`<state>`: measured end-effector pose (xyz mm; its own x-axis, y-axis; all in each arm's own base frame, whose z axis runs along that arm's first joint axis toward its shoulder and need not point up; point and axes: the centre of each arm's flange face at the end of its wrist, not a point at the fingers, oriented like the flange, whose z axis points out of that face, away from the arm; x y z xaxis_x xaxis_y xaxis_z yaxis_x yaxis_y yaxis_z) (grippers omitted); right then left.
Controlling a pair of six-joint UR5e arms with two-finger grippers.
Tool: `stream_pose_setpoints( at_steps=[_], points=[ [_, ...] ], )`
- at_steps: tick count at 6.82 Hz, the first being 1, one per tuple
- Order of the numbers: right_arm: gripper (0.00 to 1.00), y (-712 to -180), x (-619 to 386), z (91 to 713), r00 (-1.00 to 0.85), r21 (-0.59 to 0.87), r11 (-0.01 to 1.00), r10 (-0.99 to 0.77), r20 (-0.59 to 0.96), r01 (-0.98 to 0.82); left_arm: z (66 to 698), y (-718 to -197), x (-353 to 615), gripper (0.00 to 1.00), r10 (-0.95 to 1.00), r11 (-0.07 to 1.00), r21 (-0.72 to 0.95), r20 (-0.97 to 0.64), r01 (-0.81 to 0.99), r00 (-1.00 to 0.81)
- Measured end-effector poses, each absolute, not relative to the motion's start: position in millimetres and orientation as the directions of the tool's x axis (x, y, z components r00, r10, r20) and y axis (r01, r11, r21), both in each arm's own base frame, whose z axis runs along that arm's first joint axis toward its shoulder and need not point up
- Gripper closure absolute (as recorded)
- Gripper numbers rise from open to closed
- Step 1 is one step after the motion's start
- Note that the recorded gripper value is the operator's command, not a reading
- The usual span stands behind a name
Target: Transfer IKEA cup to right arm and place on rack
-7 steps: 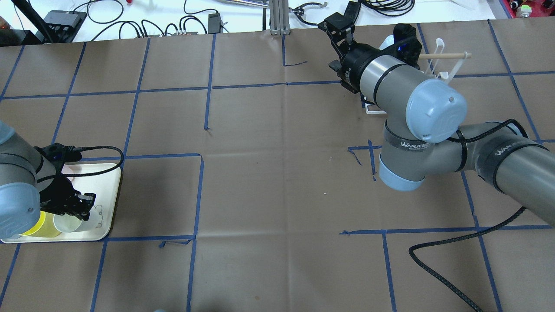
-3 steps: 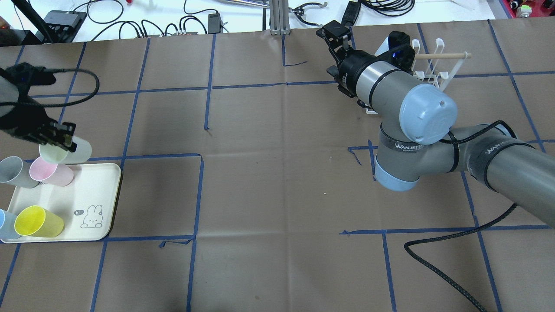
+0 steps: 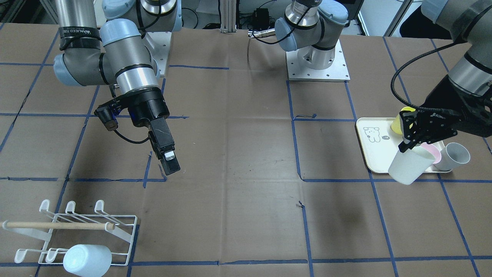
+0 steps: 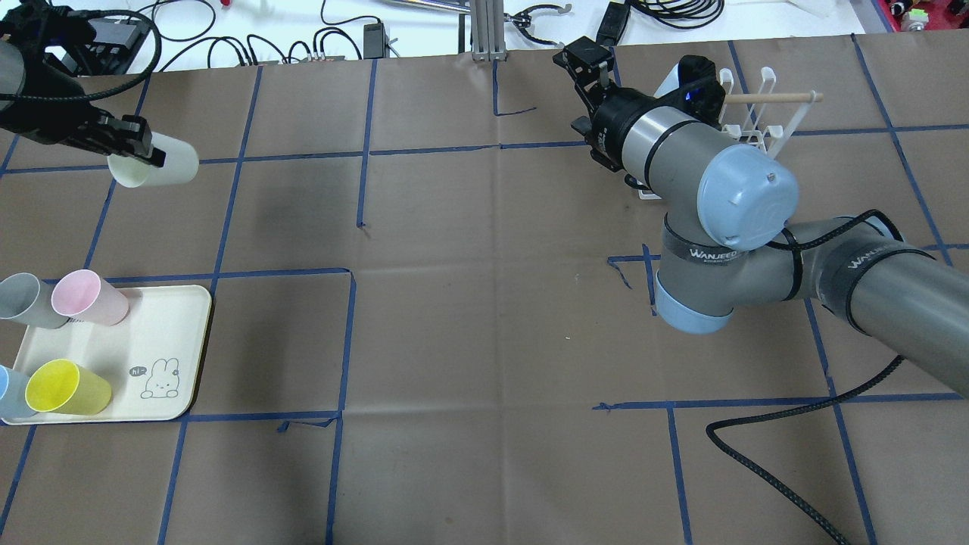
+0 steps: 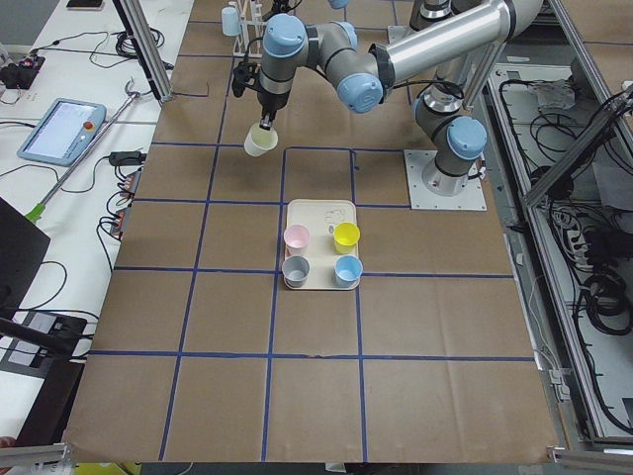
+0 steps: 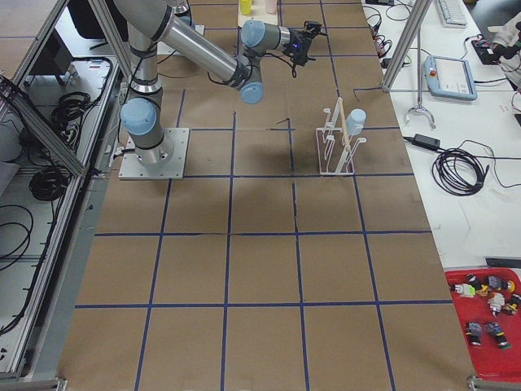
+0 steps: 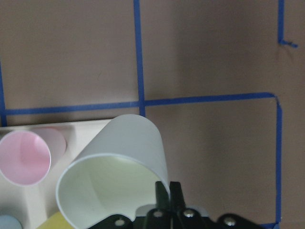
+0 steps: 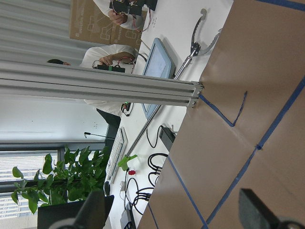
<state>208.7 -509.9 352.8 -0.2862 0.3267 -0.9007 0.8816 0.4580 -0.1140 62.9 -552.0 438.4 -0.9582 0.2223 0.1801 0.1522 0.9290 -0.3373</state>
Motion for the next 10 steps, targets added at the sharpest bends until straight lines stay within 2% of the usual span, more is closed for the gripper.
stream_pose_setpoints(
  at_steps=[2,5,7,10],
  points=[
    [0.0,-509.7,208.4,350.5,-0.287,-0.111,0.458,0.337,-0.896,0.882,413.1,-557.1,40.0,1.0,0.342,0.814,-0.553,0.213,0.176,-0.915],
    [0.0,-510.5,208.1,352.7,-0.293,-0.118,0.456,0.334,-0.896,0.882,369.3,-525.1,-0.4,1.0,0.531,0.554,-0.812,0.172,0.186,-0.83],
    [0.0,-510.2,208.0,353.8,-0.299,-0.126,0.457,0.327,-0.896,0.88,359.3,-507.0,-21.4,1.0,0.656,0.408,-0.898,0.161,0.167,-0.738],
    [0.0,-507.0,207.7,363.1,-0.295,-0.154,0.448,0.264,-0.918,0.881,297.1,-496.6,-45.8,1.0,0.797,0.194,-0.977,0.106,0.085,-0.595]
  ],
)
